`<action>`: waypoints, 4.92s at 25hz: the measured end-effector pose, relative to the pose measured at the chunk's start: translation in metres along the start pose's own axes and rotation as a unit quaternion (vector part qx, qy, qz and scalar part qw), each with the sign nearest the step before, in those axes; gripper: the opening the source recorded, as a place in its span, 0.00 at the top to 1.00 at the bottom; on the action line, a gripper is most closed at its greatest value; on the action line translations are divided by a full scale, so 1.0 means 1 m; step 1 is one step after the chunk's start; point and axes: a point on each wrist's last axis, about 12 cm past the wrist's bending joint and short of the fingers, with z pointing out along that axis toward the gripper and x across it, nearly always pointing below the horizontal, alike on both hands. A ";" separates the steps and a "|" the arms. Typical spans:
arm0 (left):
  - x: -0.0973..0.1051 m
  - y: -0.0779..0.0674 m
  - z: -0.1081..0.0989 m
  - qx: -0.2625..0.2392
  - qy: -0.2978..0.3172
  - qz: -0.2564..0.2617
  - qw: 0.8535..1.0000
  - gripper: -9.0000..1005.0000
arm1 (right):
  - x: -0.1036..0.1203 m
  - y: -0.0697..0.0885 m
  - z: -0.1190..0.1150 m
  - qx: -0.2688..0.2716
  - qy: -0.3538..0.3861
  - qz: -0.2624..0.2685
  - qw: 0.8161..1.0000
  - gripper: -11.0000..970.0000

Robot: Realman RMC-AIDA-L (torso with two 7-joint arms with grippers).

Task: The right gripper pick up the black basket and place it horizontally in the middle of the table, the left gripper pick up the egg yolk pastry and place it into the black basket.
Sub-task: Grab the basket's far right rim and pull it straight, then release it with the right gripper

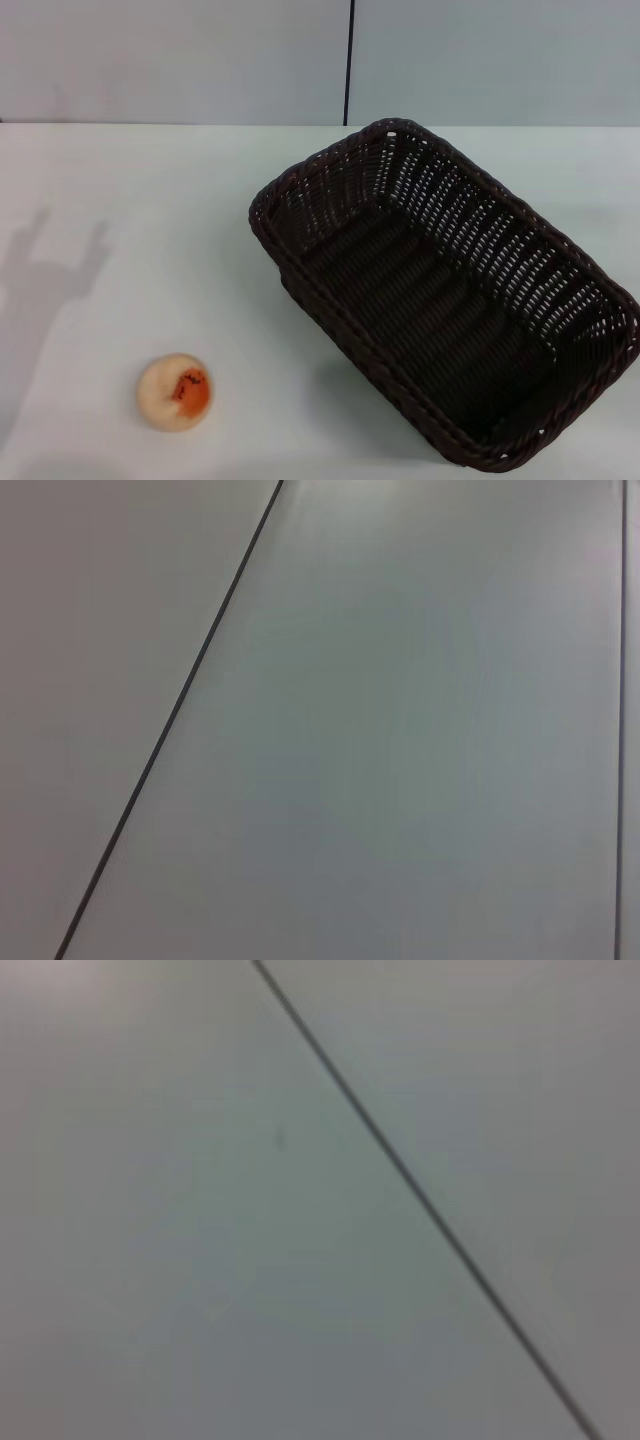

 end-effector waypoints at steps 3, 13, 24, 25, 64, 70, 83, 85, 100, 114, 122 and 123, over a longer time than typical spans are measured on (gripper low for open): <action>0.000 0.001 0.000 -0.002 -0.001 0.001 1.000 0.19 | 0.000 0.003 0.006 -0.027 0.025 0.014 0.999 0.37; 0.000 0.001 0.000 -0.008 -0.004 0.002 1.000 0.20 | -0.038 0.012 0.037 -0.158 0.192 0.036 0.968 0.37; 0.001 0.001 -0.006 -0.022 0.005 -0.003 1.000 0.21 | -0.072 0.038 0.083 -0.192 0.508 0.056 0.838 0.37; 0.001 0.001 -0.007 -0.022 0.006 -0.004 1.000 0.21 | -0.074 0.040 0.088 -0.186 0.529 0.050 0.826 0.37; 0.007 -0.002 -0.006 -0.033 0.018 -0.018 0.999 0.22 | 0.012 0.107 0.152 -0.202 0.749 -0.151 0.613 0.48; 0.007 -0.002 -0.006 -0.033 0.018 -0.019 0.999 0.23 | 0.011 0.107 0.153 -0.210 0.740 -0.151 0.621 0.72; 0.008 -0.004 -0.006 -0.033 0.018 -0.022 0.999 0.23 | -0.008 0.107 0.154 -0.288 0.674 -0.116 0.670 0.79; 0.008 -0.004 -0.006 -0.031 0.019 -0.022 0.999 0.24 | -0.011 0.106 0.152 -0.311 0.661 -0.122 0.672 0.79; 0.008 -0.006 -0.008 -0.028 0.020 -0.026 0.999 0.24 | -0.043 0.103 0.162 -0.453 0.565 -0.178 0.666 0.76; 0.011 -0.011 -0.006 -0.022 0.022 -0.050 0.998 0.25 | -0.047 0.119 0.165 -0.524 0.550 -0.193 0.621 0.73; 0.012 -0.011 -0.004 -0.019 0.023 -0.063 0.998 0.25 | -0.037 0.124 0.161 -0.545 0.539 -0.196 0.612 0.71; 0.012 -0.011 -0.004 -0.021 0.024 -0.067 0.997 0.25 | -0.036 0.125 0.160 -0.546 0.539 -0.195 0.611 0.71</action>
